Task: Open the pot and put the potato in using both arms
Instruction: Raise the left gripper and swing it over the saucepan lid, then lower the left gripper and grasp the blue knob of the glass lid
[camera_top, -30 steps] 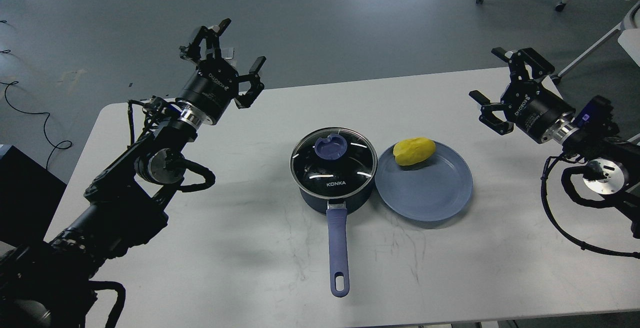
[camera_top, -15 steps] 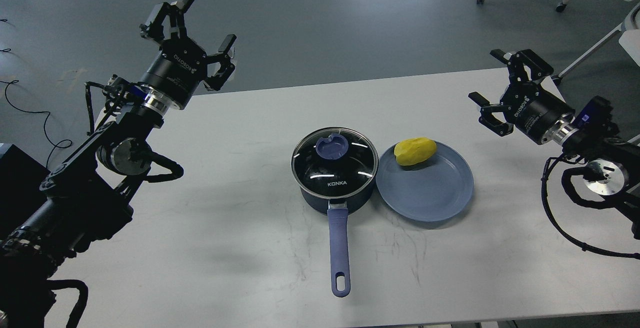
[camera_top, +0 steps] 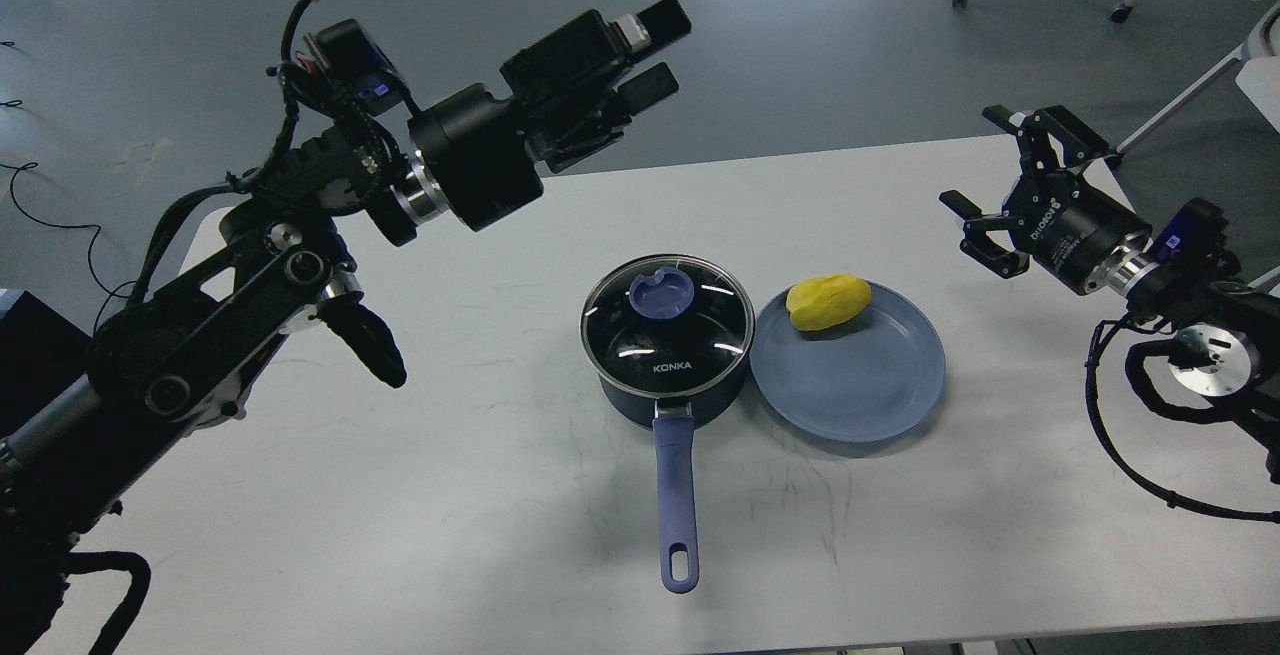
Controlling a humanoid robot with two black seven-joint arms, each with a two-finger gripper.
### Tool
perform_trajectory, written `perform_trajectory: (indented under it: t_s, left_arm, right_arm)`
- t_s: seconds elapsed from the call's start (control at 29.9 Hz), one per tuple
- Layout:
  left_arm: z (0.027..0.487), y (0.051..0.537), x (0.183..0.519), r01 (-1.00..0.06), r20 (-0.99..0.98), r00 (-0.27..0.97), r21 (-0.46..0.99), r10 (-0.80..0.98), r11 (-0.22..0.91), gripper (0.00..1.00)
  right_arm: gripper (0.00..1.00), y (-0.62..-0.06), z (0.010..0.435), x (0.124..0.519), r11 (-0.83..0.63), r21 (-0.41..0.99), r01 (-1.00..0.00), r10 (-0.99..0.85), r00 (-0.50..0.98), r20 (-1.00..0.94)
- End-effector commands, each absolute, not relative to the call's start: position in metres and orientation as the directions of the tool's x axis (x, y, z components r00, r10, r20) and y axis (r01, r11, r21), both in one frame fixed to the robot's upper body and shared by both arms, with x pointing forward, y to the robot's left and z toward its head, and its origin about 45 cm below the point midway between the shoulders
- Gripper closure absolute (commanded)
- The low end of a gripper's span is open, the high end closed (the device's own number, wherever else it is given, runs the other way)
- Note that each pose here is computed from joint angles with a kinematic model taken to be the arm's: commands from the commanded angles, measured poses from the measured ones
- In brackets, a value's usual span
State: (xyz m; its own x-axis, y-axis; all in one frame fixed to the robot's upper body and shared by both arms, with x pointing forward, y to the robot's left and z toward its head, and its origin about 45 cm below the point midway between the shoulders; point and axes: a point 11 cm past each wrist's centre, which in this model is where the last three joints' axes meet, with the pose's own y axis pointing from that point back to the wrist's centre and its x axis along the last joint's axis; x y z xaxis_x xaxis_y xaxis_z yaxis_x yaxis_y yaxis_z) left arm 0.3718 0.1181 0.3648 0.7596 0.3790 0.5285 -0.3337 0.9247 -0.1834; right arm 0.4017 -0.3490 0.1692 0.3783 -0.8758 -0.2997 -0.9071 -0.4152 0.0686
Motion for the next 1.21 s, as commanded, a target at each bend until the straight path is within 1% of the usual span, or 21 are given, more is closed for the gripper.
perform_trajectory:
  t_s: [0.0, 0.03, 0.07, 0.1, 0.17, 0.23, 0.27, 0.33, 0.37, 0.5, 0.57, 0.67, 0.74, 0.8, 0.97, 1.04, 1.17]
  left_arm:
    - [0.372, 0.096, 0.351, -0.237, 0.681, 0.687, -0.123, 0.256, 0.964, 0.02]
    - [0.369, 0.092, 0.349, -0.223, 0.709, 0.670, -0.094, 0.223, 0.970, 0.02]
    - [0.362, 0.086, 0.346, -0.204, 0.770, 0.620, -0.026, 0.150, 0.979, 0.02]
    - [0.358, 0.083, 0.345, -0.196, 0.800, 0.589, 0.008, 0.111, 0.981, 0.02]
    - [0.346, 0.072, 0.343, -0.184, 0.883, 0.470, 0.115, -0.016, 0.976, 0.02]
    - [0.339, 0.070, 0.345, -0.192, 0.907, 0.417, 0.158, -0.065, 0.969, 0.02]
    - [0.331, 0.071, 0.348, -0.210, 0.923, 0.367, 0.204, -0.116, 0.956, 0.02]
    - [0.313, 0.073, 0.356, -0.238, 0.926, 0.321, 0.282, -0.198, 0.929, 0.02]
    - [0.302, 0.069, 0.358, -0.241, 0.920, 0.313, 0.316, -0.235, 0.918, 0.02]
    - [0.284, 0.059, 0.366, -0.243, 0.904, 0.314, 0.373, -0.291, 0.896, 0.02]
    - [0.268, 0.057, 0.371, -0.254, 0.891, 0.297, 0.421, -0.344, 0.871, 0.02]
    - [0.260, 0.057, 0.379, -0.278, 0.890, 0.287, 0.432, -0.355, 0.858, 0.02]
    - [0.246, 0.062, 0.394, -0.325, 0.889, 0.297, 0.438, -0.349, 0.838, 0.02]
    - [0.239, 0.067, 0.398, -0.342, 0.886, 0.303, 0.444, -0.350, 0.828, 0.02]
    - [0.218, 0.077, 0.400, -0.354, 0.884, 0.296, 0.453, -0.362, 0.818, 0.02]
    - [0.202, 0.086, 0.398, -0.363, 0.874, 0.328, 0.466, -0.358, 0.807, 0.02]
    - [0.196, 0.088, 0.395, -0.364, 0.876, 0.337, 0.459, -0.344, 0.811, 0.02]
  right_arm:
    - [0.00, -0.348, 0.168, 0.401, -0.418, 0.071, -0.906, -0.875, 0.380, -0.301]
    - [0.00, -0.347, 0.168, 0.401, -0.418, 0.071, -0.906, -0.874, 0.380, -0.303]
    - [0.00, -0.347, 0.168, 0.401, -0.418, 0.071, -0.905, -0.874, 0.380, -0.303]
    - [0.00, -0.347, 0.168, 0.401, -0.418, 0.071, -0.905, -0.874, 0.380, -0.303]
    - [0.00, -0.347, 0.168, 0.401, -0.419, 0.069, -0.905, -0.874, 0.381, -0.302]
    - [0.00, -0.347, 0.168, 0.401, -0.419, 0.069, -0.905, -0.874, 0.381, -0.302]
    - [0.00, -0.347, 0.168, 0.401, -0.419, 0.069, -0.905, -0.874, 0.381, -0.302]
    - [0.00, -0.347, 0.168, 0.401, -0.419, 0.071, -0.905, -0.874, 0.381, -0.302]
    - [0.00, -0.347, 0.167, 0.401, -0.420, 0.071, -0.905, -0.873, 0.382, -0.303]
    - [0.00, -0.344, 0.166, 0.400, -0.424, 0.071, -0.903, -0.871, 0.385, -0.307]
    - [0.00, -0.342, 0.166, 0.401, -0.426, 0.070, -0.902, -0.869, 0.386, -0.308]
    - [0.00, -0.343, 0.166, 0.401, -0.425, 0.070, -0.903, -0.870, 0.386, -0.307]
    - [0.00, -0.343, 0.163, 0.399, -0.428, 0.080, -0.900, -0.870, 0.387, -0.304]
    - [0.00, -0.344, 0.163, 0.399, -0.430, 0.085, -0.899, -0.871, 0.388, -0.300]
    - [0.00, -0.346, 0.163, 0.398, -0.428, 0.087, -0.900, -0.873, 0.386, -0.298]
    - [0.00, -0.345, 0.163, 0.397, -0.429, 0.089, -0.899, -0.873, 0.387, -0.298]
    - [0.00, -0.345, 0.162, 0.397, -0.430, 0.091, -0.898, -0.873, 0.387, -0.298]
